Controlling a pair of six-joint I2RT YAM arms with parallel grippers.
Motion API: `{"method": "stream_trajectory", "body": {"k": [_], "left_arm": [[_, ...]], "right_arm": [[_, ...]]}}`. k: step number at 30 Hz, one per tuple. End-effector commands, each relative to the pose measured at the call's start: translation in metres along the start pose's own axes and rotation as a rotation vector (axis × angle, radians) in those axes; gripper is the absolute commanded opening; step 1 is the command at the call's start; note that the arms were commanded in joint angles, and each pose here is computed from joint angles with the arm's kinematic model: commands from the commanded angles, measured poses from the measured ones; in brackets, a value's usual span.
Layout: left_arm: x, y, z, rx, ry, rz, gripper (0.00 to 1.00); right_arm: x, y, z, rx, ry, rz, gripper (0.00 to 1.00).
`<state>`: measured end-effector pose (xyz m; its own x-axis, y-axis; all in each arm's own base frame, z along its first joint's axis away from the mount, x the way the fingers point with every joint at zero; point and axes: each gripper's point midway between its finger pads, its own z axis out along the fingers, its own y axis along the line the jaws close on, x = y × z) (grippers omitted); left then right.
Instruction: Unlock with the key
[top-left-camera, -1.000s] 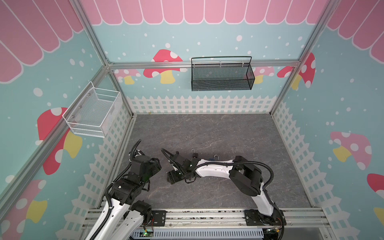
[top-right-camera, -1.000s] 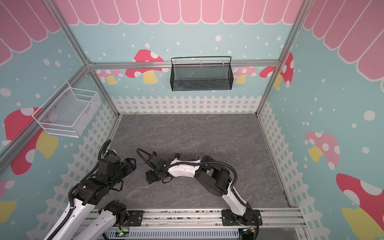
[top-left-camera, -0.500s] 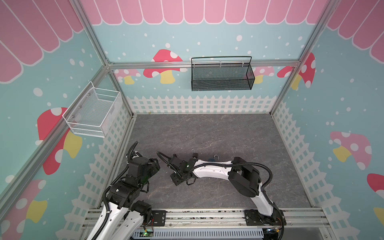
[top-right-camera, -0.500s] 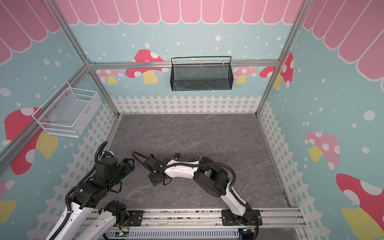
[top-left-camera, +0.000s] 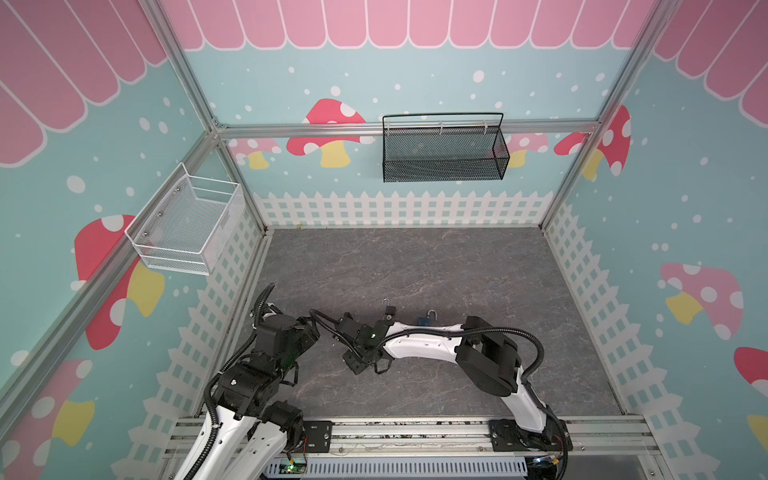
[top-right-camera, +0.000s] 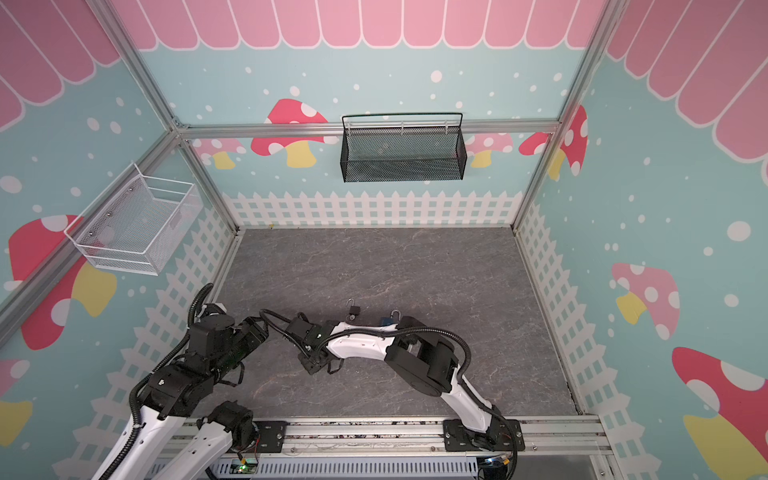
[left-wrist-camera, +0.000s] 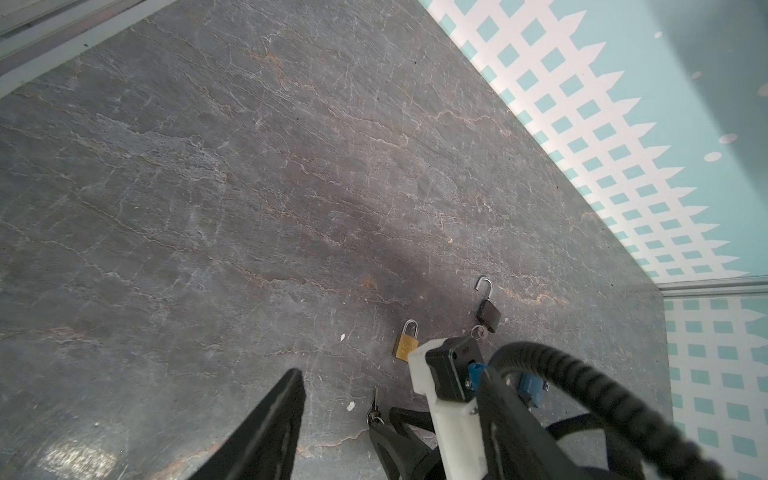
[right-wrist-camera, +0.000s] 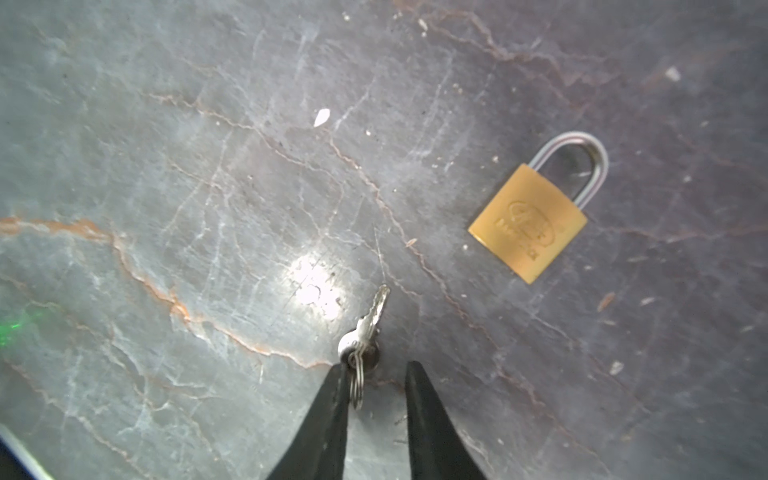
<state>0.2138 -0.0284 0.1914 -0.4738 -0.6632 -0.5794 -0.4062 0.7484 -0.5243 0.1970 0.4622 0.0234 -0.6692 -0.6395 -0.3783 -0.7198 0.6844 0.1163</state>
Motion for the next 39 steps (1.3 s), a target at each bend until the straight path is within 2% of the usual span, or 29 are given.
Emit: {"method": "stream_trajectory", "body": {"k": [1,7,15,17,21,31,36,39], "left_arm": [[0.002,0.003,0.0,-0.004,0.002,-0.031,0.66],[0.003,0.003,0.001,0.004,0.008,-0.047,0.66],[0.005,0.001,0.003,0.016,0.013,-0.073,0.66],[0.005,0.0,0.003,0.019,0.014,-0.085,0.66],[0.005,-0.008,-0.001,0.068,0.02,-0.127,0.66],[0.007,-0.025,-0.015,0.181,0.058,-0.225,0.66],[0.024,-0.048,-0.005,0.304,0.163,-0.333,0.66],[0.032,-0.069,0.002,0.395,0.23,-0.398,0.65]], "right_arm": [[0.017,-0.003,0.016,0.038,0.061,-0.038,0.22],[0.014,-0.002,0.018,0.039,0.047,-0.085,0.12],[0.005,-0.002,0.013,0.045,0.005,-0.16,0.06],[0.002,-0.004,0.009,0.057,-0.01,-0.176,0.01],[-0.004,-0.009,-0.002,0.079,-0.06,-0.196,0.0],[-0.015,-0.026,-0.063,0.058,-0.287,-0.217,0.0],[-0.015,-0.038,-0.102,0.009,-0.406,-0.197,0.0],[-0.016,-0.037,-0.125,-0.067,-0.469,-0.173,0.0]]}}
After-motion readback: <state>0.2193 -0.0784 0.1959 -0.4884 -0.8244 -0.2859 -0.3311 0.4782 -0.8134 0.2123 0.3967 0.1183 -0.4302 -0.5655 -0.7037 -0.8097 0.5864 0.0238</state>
